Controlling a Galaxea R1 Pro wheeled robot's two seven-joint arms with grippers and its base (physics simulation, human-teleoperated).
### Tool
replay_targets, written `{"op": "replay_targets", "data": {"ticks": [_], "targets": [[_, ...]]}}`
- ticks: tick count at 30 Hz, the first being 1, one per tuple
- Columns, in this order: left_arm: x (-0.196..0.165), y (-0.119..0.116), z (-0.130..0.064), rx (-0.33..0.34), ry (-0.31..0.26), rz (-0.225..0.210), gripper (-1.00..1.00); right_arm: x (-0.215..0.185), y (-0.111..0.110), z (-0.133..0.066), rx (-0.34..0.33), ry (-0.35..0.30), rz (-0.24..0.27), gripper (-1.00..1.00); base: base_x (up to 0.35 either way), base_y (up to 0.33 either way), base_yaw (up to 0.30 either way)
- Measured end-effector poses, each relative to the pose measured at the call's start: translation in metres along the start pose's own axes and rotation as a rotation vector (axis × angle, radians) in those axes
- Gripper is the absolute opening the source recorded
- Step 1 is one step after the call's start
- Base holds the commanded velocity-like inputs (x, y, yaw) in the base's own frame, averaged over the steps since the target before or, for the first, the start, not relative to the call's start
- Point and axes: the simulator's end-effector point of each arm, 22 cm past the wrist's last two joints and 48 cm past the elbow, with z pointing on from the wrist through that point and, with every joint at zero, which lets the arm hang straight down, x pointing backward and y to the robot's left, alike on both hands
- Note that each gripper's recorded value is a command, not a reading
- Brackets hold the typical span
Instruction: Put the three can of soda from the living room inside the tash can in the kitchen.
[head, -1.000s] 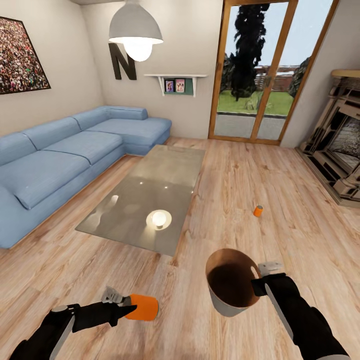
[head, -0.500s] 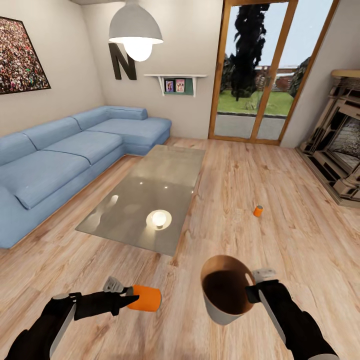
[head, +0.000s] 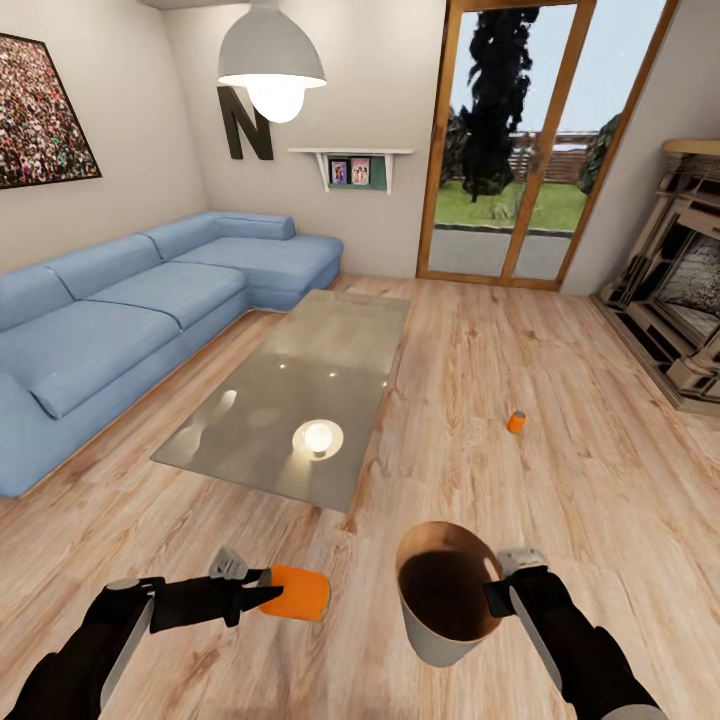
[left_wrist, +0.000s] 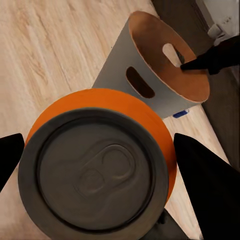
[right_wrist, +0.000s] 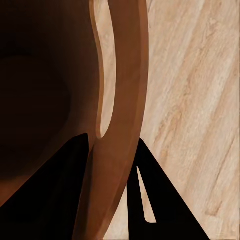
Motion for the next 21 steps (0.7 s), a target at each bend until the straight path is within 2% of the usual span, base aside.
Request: {"op": "replay_targets", "data": {"ticks": [7,16,21], "targets": [[-0.007,-0.012,0.004,0.031,-0.004,-0.005,-1.00,0.003,0.003,0.010,-0.002,-0.013,-0.001,-1.00,0.000,0.000,0.000],[-0.017,-0.023,0.010,0.051,-0.019,-0.001,-1.00,0.004,0.004,0.011,-0.001,-0.012,-0.002,-1.00,0.000,0.000,0.000],[-0.042,-0.040,0.006,0.092,-0.072,-0.012,-1.00,0.005,0.004,0.011,-0.001,-0.011,-0.002,-1.00,0.000,0.000,0.000]]}}
